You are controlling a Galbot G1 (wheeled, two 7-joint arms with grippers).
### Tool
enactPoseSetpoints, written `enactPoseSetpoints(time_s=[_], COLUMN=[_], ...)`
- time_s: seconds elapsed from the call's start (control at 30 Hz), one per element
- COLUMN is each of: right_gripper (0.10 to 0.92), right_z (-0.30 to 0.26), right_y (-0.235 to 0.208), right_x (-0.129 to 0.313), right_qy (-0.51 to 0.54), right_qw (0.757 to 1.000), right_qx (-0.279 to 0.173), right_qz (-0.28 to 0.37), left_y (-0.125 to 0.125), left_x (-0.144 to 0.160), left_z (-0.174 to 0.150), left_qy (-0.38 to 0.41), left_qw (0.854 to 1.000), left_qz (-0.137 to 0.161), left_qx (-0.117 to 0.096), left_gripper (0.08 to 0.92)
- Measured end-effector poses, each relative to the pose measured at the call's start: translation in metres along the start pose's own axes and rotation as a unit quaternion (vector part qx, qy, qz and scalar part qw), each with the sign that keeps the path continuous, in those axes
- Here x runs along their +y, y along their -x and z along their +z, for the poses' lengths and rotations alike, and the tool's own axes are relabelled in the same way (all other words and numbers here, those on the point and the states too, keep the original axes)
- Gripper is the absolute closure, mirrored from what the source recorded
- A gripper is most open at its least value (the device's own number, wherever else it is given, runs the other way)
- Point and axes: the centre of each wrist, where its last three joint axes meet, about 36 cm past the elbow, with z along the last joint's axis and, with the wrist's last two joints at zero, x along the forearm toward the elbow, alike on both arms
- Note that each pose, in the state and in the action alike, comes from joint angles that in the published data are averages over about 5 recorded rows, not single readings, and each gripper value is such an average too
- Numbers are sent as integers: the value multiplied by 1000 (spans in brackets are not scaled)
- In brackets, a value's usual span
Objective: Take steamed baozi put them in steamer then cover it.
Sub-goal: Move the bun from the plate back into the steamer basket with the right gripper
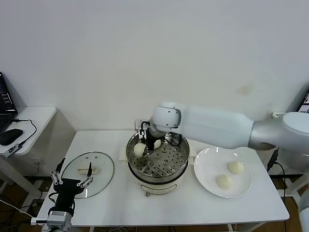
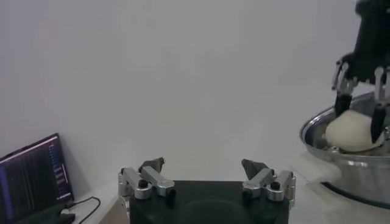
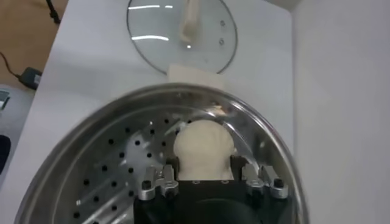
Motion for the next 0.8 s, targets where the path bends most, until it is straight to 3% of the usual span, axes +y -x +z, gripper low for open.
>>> enactPoseSetpoints(time_s=[0.43,0.8], right_gripper=[446,208], right_z=[0,1], right_y=[18,-1], right_x=[2,-4], right_qy=[-2,-12], right_qw=[1000,1000], right_qx=[17,7], right_qz=[3,-5], left_y=[0,1], left_x=[-4,-5], left_z=[-1,-4], left_qy=[-4,-3], left_qw=[1000,1000], left_qz=[2,4], left_qx=[-2,-6], left_gripper=[177,177])
